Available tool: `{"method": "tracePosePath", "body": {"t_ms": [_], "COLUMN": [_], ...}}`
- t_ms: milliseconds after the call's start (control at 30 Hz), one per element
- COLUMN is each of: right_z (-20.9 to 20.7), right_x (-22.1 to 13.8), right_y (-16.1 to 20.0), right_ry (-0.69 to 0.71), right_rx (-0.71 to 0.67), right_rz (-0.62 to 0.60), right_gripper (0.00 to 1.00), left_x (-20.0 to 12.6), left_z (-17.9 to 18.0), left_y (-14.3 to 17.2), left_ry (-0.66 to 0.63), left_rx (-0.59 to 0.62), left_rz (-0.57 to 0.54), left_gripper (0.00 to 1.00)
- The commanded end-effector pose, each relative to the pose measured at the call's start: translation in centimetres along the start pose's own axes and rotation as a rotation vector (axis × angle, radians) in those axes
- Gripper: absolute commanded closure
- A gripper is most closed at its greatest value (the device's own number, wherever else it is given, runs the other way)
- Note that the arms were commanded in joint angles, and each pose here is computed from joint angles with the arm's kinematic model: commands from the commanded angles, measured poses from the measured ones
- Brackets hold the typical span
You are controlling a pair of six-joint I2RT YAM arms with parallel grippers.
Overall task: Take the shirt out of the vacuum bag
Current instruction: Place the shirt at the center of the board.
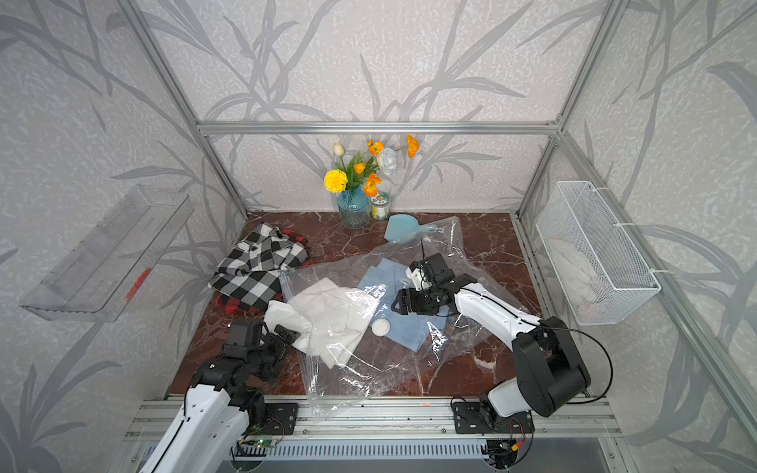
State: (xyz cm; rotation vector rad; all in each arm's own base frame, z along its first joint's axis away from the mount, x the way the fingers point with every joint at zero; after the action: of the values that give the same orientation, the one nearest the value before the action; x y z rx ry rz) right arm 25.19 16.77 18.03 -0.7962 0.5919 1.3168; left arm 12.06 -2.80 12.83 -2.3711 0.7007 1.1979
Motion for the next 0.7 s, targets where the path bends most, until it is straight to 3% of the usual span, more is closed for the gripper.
{"method": "tracePosePath", "body": {"t_ms": [0,400,533,667], "right_z": [0.6,0.1,0.1,0.0], "right_x": [-0.7,-0.7,-0.6,-0.5], "right_y": [-0.4,0.2,0.3,0.2], "right_ry": [-0.021,-0.009,-0.014,-0.006], "right_rx": [-0.029,-0.033,-0.033,-0.030], "right_rz": [-0.020,-0.008,-0.006,-0.006], "right_gripper": [0.23,0.23,0.23,0.23], "left_x": [-0.2,2.8,3.2,3.3], "left_z": [-0.9,-0.3,-0.4,-1.4], "left_y": [-1.1,-3.2,-3.9,-4.3], "left_ry": [0.065,-0.015,-0.013,-0.015], "left_rx": [-0.081,-0.097,-0.075,-0.012], "left_rz": [-0.143,-0.344,-0.429,-0.415], "left_gripper": [0.00,0.06,0.28,0.50]}}
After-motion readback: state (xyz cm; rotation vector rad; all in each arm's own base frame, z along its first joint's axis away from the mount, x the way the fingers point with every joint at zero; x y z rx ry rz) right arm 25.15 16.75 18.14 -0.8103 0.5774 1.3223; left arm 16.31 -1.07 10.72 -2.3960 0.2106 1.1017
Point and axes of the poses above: each gripper's point midway between its finger pads, its own x axis out along the fingers, its own z axis along the line the jaws close on, y = z × x, the point moved 10 cm from there along -x, back along the fingers, and after that the axes turned 10 degrees about x, right-handed, at the moved point
